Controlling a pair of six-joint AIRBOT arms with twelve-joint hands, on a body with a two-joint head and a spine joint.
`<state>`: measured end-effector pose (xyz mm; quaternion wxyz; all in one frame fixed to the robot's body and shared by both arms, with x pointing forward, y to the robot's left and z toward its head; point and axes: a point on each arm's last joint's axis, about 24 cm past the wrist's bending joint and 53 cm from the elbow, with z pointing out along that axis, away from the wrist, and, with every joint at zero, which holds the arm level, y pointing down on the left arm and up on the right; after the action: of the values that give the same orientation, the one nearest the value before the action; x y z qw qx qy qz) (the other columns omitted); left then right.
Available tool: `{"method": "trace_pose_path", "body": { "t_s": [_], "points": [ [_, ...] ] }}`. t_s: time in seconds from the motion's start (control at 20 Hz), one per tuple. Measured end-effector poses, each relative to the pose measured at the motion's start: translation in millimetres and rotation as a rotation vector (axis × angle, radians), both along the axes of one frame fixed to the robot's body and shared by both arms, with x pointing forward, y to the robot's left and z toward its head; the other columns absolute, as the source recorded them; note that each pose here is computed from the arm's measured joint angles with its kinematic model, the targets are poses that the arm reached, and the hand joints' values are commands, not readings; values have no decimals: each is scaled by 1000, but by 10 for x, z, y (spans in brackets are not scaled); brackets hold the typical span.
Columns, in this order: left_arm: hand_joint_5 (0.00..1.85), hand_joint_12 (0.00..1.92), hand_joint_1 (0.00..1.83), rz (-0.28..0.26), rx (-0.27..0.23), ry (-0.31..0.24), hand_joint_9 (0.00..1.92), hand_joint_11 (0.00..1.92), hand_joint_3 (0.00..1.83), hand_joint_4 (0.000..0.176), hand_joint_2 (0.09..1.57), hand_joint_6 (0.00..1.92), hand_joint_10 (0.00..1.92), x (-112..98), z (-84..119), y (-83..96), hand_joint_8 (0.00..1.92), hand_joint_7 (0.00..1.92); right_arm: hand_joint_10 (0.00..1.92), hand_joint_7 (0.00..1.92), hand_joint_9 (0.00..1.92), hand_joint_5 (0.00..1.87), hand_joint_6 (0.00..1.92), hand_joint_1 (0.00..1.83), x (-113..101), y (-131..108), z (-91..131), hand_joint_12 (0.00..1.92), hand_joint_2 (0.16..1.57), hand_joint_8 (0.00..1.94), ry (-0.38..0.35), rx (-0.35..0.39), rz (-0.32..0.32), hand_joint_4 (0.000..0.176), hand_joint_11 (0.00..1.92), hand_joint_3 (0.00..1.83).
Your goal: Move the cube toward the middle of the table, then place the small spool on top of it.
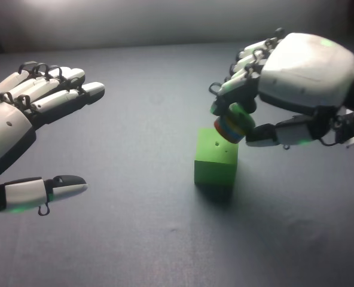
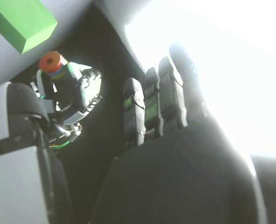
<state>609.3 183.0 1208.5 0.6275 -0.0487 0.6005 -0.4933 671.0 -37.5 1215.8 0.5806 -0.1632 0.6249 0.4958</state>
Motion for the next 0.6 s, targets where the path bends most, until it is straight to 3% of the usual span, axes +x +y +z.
{"method": "trace_pose_path", "body": {
  "t_s": [0.05,0.1,0.15,0.2,0.25,0.3,0.35,0.45,0.6],
  "points": [
    [272,714,871,1,0,1,149,0,0,73,1012,0,0,4,-1,4,0,157,968,975,783,914,1081,1209,9,44,-30,1505,1136,1036,-1,-15,1,20,513,0],
    [276,690,868,2,0,1,147,0,0,75,1010,1,0,4,-1,5,0,157,969,1020,856,908,1055,1219,16,85,-65,1504,1125,999,-5,-34,2,0,607,0],
    [278,684,863,1,0,0,151,0,0,79,1007,1,2,3,0,4,0,157,1164,1031,891,968,876,1249,20,94,-79,1611,1108,1092,-8,-47,1,0,717,0],
    [278,681,860,1,0,0,153,0,0,75,1009,1,3,2,0,3,1,158,1173,1090,926,1011,798,1265,23,98,-69,1580,1086,1005,-12,-49,1,0,775,0],
    [278,675,852,1,0,0,153,0,1,65,1013,1,2,2,0,3,0,157,1113,1100,921,976,899,1252,35,93,-72,1560,1088,939,-11,-54,-4,0,752,1],
    [276,657,833,1,0,0,152,0,0,70,1010,0,1,3,0,4,0,155,1146,1077,900,996,840,1254,38,92,-76,1609,1089,1004,-10,-55,-5,0,726,0],
    [280,667,832,1,0,0,156,0,0,63,1007,1,2,3,0,4,1,159,1113,1093,905,1017,813,1254,36,96,-78,1572,1081,960,-10,-55,-4,0,725,0],
    [280,675,828,-1,-3,1,153,0,0,65,1003,1,3,1,2,2,1,159,928,1067,863,1026,824,1241,38,121,-86,1475,1085,948,-8,-53,-2,0,604,0],
    [288,685,824,-1,-8,1,162,0,0,67,1001,2,2,1,9,6,1,165,852,1006,774,927,874,1247,32,140,-89,1455,1122,1139,-9,-52,1,0,499,2]
  ]
}}
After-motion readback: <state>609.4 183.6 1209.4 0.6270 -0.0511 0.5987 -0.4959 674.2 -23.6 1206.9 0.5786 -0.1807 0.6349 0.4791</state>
